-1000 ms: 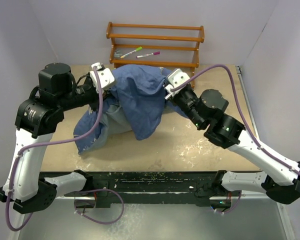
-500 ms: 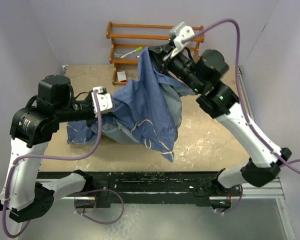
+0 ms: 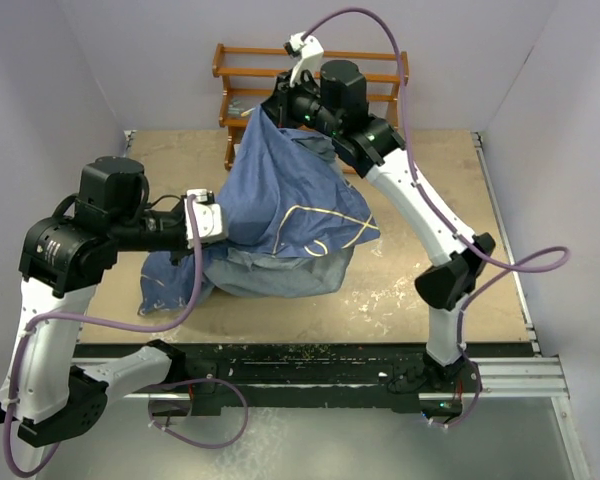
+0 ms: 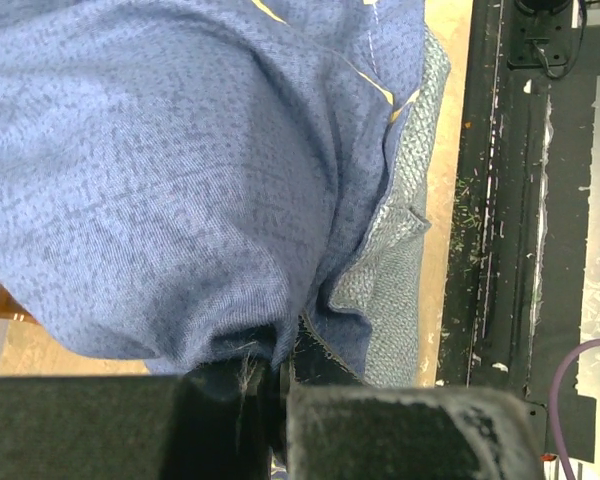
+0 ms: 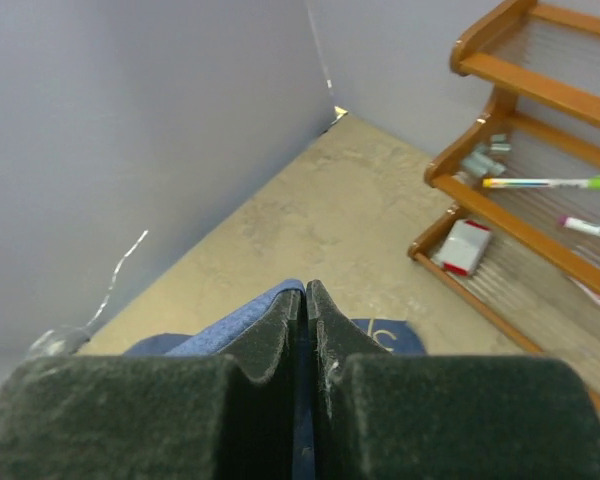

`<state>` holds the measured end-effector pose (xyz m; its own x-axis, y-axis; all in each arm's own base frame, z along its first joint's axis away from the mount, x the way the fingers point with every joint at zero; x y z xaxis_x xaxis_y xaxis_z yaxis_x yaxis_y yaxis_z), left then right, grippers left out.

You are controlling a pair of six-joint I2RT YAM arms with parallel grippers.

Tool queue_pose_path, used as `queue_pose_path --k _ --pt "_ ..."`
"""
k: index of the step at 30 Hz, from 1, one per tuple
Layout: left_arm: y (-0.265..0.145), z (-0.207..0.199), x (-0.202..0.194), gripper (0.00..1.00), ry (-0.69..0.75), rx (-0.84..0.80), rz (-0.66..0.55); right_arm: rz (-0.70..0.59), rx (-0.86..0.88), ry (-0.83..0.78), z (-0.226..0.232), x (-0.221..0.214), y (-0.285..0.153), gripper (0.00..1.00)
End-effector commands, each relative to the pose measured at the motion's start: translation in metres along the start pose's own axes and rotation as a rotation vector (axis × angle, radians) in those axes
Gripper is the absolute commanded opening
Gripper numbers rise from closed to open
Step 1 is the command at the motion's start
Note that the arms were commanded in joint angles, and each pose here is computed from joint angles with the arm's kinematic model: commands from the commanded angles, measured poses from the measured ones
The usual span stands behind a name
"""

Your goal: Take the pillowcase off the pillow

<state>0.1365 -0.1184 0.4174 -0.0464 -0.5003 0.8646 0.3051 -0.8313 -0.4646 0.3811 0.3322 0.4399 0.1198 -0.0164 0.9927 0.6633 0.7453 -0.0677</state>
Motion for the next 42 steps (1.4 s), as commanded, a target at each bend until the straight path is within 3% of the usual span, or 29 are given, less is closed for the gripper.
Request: queue_pose_path --k 1,8,10,17,20,25,28,31,35,38,42 --pt "-0.003 -0.009 0.014 0.0 0.049 -0.05 -0.095 -0.017 -0.041 0.193 -0.008 0.037 -0.02 0.1" --pt "-0.013 -0.013 0.035 0.0 0.031 -0.048 -0.177 0.151 -0.207 0.369 -0.095 -0.018 -0.045 0.09" --pt "-0.017 -0.015 0.046 0.0 0.016 -0.064 -0.217 0.18 -0.217 0.338 -0.1 -0.033 -0.052 0.09" --pt "-0.024 -0.005 0.093 0.0 -0.046 -0.075 -0.373 0.269 -0.096 0.298 -0.087 -0.056 -0.06 0.26" --pt "-0.024 0.015 0.11 0.0 -0.072 0.008 -0.421 0.205 -0.107 0.231 -0.081 -0.035 -0.082 0.33" --pt "-0.018 0.055 0.115 0.0 -0.108 0.228 -0.423 -0.137 -0.109 0.031 -0.051 0.026 -0.151 0.66" --pt "-0.011 0.066 0.108 0.0 -0.129 0.274 -0.39 -0.295 -0.107 -0.119 -0.033 0.052 -0.193 0.69" --pt "-0.001 0.067 0.094 0.0 -0.142 0.264 -0.349 -0.307 -0.011 -0.164 -0.009 0.043 -0.215 0.69" --pt "0.023 0.08 0.055 0.0 -0.176 0.322 -0.224 -0.223 0.115 -0.229 0.039 -0.009 -0.215 0.68" --pt "0.038 0.092 0.032 0.0 -0.221 0.365 -0.14 -0.249 0.17 -0.262 0.074 -0.036 -0.224 0.68" --pt "0.042 0.094 0.036 0.0 -0.232 0.348 -0.163 -0.25 0.292 -0.347 0.114 -0.076 -0.233 0.69"
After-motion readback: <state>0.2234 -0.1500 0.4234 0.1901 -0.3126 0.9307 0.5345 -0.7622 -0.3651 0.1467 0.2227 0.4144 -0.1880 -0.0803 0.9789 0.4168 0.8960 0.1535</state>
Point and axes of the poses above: each gripper's point midway between its finger pads, its own y axis out along the fingers, its own z axis along the line the jaws close on, x = y × z, the point moved 6 cm from there along -y, back along the fingers, and after that the axes turned 7 degrees about -y, right-handed, at the moved point
